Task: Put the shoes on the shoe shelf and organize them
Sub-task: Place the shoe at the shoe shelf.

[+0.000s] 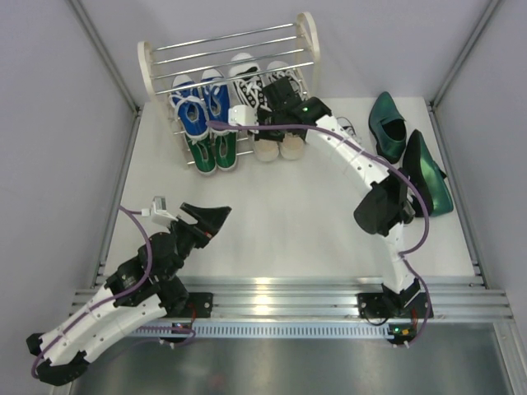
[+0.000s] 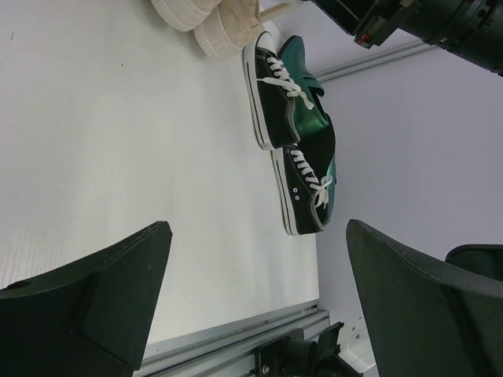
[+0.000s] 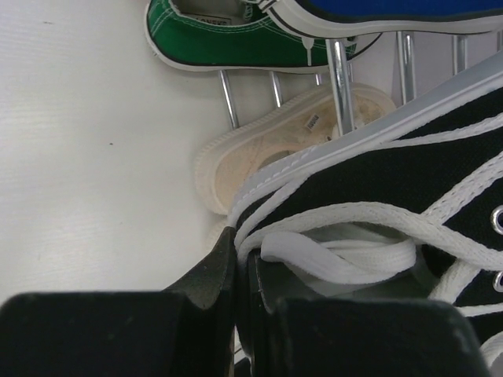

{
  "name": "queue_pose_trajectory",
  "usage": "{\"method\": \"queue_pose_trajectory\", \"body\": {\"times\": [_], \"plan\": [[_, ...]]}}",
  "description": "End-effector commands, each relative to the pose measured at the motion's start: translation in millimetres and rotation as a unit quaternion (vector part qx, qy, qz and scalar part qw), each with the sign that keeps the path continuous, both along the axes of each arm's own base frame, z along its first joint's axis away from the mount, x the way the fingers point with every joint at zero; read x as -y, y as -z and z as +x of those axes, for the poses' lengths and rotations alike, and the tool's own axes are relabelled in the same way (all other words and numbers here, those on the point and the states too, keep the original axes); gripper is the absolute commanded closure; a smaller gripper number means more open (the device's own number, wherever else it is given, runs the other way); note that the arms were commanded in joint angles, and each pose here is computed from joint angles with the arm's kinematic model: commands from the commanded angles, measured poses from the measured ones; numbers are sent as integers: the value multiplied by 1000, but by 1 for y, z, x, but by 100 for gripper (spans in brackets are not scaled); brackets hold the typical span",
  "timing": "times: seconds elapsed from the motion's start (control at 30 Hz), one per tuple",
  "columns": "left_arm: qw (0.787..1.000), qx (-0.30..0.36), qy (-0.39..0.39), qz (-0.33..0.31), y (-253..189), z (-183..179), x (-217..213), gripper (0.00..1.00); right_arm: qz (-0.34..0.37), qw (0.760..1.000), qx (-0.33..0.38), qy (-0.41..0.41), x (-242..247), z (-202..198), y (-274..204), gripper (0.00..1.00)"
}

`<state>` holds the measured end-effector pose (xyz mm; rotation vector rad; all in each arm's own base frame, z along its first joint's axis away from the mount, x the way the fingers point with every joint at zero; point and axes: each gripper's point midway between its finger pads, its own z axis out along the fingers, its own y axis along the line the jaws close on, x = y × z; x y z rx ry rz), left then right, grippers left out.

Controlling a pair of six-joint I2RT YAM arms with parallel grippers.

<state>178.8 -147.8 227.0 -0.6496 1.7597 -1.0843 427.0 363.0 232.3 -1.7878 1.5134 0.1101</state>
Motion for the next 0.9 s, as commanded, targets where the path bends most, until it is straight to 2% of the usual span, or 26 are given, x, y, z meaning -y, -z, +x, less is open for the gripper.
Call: {"method": "queue_pose_trajectory", "body": {"times": [0.0,0.3,0.43,0.5,0.87], "plan": [[1000,0,-8,-7,1,2,-2,2,73,991,113,11,-11,38,-69,97],[1000,-1,-9,-14,-2,2,-1,2,88,987,130,29,-8,56,-72,94],[1000,-3,-7,-14,-1,2,0,2,90,987,132,33,-6,59,-72,89],[1000,-4,-5,-17,-2,1,1,2,94,986,137,37,-7,61,-74,83],[1000,-5,1,-21,-5,0,3,2,103,984,136,46,-3,59,-79,81]]}}
